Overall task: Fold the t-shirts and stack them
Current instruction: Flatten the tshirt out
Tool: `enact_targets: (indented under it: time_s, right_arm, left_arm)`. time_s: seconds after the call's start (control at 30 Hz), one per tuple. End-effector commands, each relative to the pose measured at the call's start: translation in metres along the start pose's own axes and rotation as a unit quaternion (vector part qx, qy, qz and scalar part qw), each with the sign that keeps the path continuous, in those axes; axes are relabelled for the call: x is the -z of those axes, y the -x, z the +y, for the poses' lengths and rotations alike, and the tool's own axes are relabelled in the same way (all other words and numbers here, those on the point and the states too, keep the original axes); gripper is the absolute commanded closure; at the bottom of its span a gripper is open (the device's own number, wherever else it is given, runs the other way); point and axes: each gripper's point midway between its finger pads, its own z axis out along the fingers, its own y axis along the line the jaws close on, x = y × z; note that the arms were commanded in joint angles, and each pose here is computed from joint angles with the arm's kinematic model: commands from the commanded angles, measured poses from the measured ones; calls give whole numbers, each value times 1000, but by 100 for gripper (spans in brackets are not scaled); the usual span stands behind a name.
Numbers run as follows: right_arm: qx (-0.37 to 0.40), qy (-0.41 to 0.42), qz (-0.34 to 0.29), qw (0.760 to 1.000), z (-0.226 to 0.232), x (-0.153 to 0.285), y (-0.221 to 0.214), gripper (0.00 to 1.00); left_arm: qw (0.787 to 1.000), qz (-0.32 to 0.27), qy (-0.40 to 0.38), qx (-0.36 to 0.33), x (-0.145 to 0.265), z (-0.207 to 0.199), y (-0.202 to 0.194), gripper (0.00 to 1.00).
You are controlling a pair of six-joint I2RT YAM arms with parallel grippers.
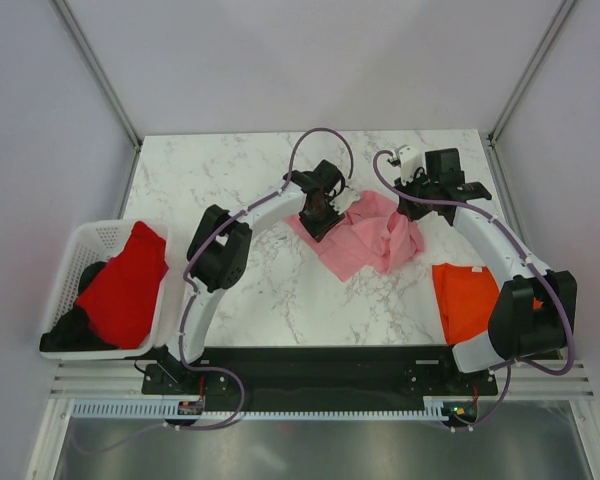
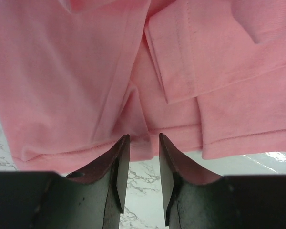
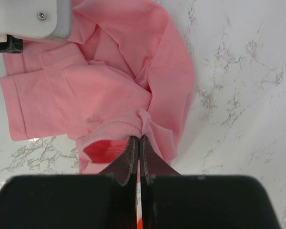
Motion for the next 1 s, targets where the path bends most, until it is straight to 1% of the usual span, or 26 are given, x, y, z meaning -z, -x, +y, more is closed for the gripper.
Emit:
enact_targets:
  time_s: [0.0,0.03,0.13,0.23,0.27,0.37,0.43,0.47,0.53,0.57,0.6,0.63,0.67,0.7,0.73,0.77,0.8,0.83,0.97]
  right_arm:
    - [2,-1,-28,1000,-3,3,13,100]
    - [2,-1,-28,1000,-3,3,13,100]
    - [-2,0,-30,1000,-3,1,12,100]
    - [-3,1,-33,999,-3,1,14,100]
    - [-3,0,-35,999,-4,1,16,100]
    - [-2,-2,-36,999,-5,1,16,100]
    - [0,-5,-42,999,-7,4,22,100]
    - [0,-6,-46,999,-7,6,24,100]
    - [0,-7,-64,998,-7,14,37,100]
    - [1,1,-74,997,-4,17,43,100]
    - [-1,3,-92,996,-3,25,55,100]
    - [0,8,-104,995,-2,29,63,100]
    - [1,21,-119,993,3,34,72,100]
    - [5,23,-142,990,4,43,86,100]
    - [8,30,-152,988,7,46,93,100]
    - [11,39,-162,986,9,50,98,100]
    - [15,39,-173,984,9,56,107,100]
    - [11,43,-177,983,11,59,110,100]
    - [2,86,-203,975,32,87,124,100]
  left_arm:
    - [1000,6,14,1,-7,5,-3,62]
    - [1000,8,13,1,-9,5,-4,62]
    - [1000,11,15,1,-10,5,-6,68]
    - [1000,9,19,-2,-8,7,-4,83]
    - [1000,8,22,-2,-7,8,-4,90]
    - [999,4,32,-5,1,12,-2,98]
    - [999,-6,38,-2,16,16,-1,98]
    - [998,-33,46,1,42,20,9,98]
    - [997,-53,58,12,70,32,6,98]
    - [995,-73,66,11,91,36,10,98]
    - [991,-105,83,11,125,42,16,98]
    - [989,-115,95,23,142,55,9,98]
    - [987,-127,100,22,158,59,8,98]
    - [982,-147,114,23,184,63,7,98]
    - [980,-152,125,35,196,74,-2,98]
    - [979,-157,127,34,205,76,-5,98]
    - [975,-174,136,34,226,77,-7,98]
    - [974,-172,140,43,234,80,-15,98]
    - [966,-203,157,25,275,70,-22,98]
